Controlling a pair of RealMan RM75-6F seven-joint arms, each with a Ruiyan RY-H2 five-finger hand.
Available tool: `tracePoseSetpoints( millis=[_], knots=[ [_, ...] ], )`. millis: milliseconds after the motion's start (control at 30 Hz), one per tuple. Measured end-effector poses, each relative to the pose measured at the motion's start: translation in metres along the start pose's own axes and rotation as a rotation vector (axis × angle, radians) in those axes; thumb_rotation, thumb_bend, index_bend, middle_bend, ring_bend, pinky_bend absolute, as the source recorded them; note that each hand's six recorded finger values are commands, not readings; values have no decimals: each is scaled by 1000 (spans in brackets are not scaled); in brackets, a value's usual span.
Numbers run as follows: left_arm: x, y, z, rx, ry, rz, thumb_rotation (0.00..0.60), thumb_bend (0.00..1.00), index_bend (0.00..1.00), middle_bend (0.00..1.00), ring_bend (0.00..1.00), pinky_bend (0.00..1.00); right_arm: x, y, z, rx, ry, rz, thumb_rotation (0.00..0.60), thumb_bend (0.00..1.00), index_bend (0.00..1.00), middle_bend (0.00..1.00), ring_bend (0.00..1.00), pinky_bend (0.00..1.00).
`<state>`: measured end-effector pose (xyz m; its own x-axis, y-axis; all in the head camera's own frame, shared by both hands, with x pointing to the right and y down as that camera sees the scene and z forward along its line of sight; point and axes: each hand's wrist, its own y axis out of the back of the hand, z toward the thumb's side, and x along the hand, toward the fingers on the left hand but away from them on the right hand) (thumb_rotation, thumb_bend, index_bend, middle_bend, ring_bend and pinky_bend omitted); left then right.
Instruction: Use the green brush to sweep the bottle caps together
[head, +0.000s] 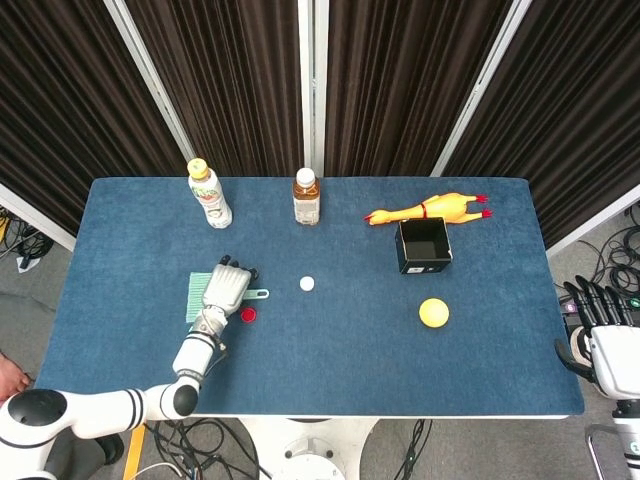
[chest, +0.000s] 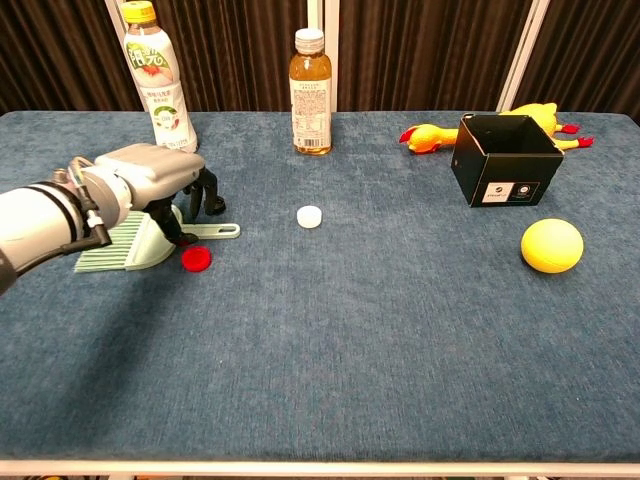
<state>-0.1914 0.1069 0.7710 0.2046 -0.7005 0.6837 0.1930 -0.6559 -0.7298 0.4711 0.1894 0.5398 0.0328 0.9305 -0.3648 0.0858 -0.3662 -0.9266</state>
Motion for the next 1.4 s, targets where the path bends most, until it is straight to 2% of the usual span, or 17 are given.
tracePoseSetpoints(
  millis=[533, 1100, 1267, 1400],
  knots=[
    [6, -4, 12, 177, 32, -7, 600, 261, 397, 434, 276, 161, -1, -1, -7, -9, -21, 3, 600, 278, 0, 0, 0, 0],
    [1, -15, 18, 275, -4, -31, 600, 295, 433, 479, 306, 162, 1, -2, -10, -17, -32, 4, 600, 274, 0, 0, 0, 0],
    [0, -11, 18, 259, -31, -7, 600, 370, 492, 537, 374, 286, 2, -2, -9, -19, -29, 4, 600, 272, 0, 0, 0, 0],
    [-2, 2, 13, 237, -82, 45, 600, 379, 493, 538, 374, 294, 2, -1, -8, -18, -26, 1, 600, 271, 0, 0, 0, 0]
  ],
)
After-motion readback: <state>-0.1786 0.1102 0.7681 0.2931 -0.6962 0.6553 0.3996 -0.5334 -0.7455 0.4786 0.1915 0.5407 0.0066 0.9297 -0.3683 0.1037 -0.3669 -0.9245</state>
